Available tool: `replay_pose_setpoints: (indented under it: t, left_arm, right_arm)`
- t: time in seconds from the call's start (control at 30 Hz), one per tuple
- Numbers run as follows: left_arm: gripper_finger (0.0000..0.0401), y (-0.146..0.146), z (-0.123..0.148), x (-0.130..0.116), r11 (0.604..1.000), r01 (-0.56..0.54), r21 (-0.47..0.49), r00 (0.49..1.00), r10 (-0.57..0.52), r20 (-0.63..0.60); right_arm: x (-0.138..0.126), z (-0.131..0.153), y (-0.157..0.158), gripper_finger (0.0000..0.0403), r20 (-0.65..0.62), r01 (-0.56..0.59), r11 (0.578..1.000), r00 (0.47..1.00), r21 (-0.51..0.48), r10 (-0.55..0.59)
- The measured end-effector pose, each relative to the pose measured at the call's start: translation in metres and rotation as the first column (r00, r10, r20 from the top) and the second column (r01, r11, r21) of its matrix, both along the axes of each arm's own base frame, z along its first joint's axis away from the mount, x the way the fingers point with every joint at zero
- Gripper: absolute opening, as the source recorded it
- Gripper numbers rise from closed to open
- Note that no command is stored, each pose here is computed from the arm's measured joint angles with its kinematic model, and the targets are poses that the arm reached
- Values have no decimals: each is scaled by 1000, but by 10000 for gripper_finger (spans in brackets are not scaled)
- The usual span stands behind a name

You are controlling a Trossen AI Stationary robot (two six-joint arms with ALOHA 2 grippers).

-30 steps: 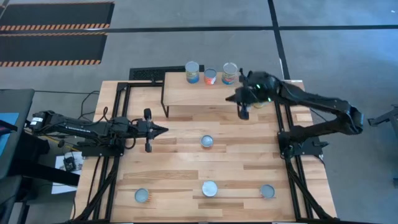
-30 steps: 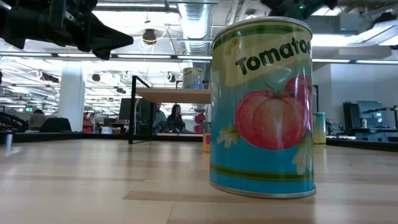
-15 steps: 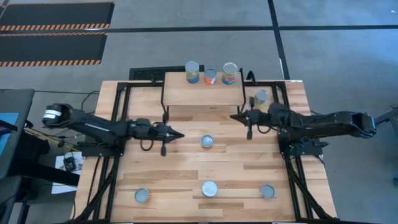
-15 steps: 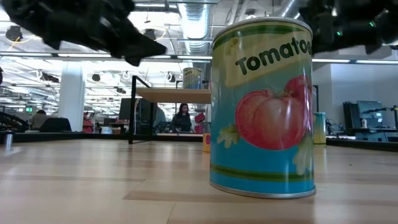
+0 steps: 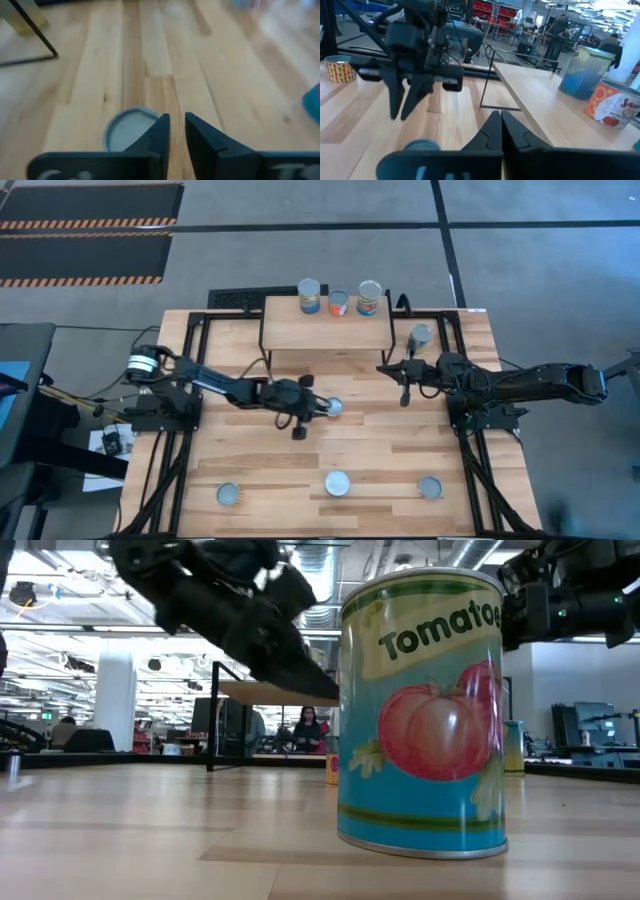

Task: Pick and place cans onto a shelf
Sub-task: Put the canned pineapple on the shelf

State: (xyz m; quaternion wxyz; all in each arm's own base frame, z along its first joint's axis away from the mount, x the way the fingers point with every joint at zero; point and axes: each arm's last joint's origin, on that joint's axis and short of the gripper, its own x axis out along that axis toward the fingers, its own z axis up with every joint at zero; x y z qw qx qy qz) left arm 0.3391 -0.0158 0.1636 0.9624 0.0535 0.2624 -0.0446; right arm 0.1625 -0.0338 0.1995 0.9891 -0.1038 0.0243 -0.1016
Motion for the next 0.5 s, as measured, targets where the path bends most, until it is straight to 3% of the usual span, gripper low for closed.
replay_pose_setpoints:
  t: [0.23, 0.5]
  left_arm:
    - [102, 0, -9, 27, 996, 16, 88, 992, -4, -129]
    - [109, 0, -20, 31, 993, 26, 112, 985, -6, -174]
  right_arm:
    - [0, 1, 0, 6, 1, -1, 999, 1000, -33, 1]
    - [0, 1, 0, 8, -6, -3, 998, 1000, -59, 2]
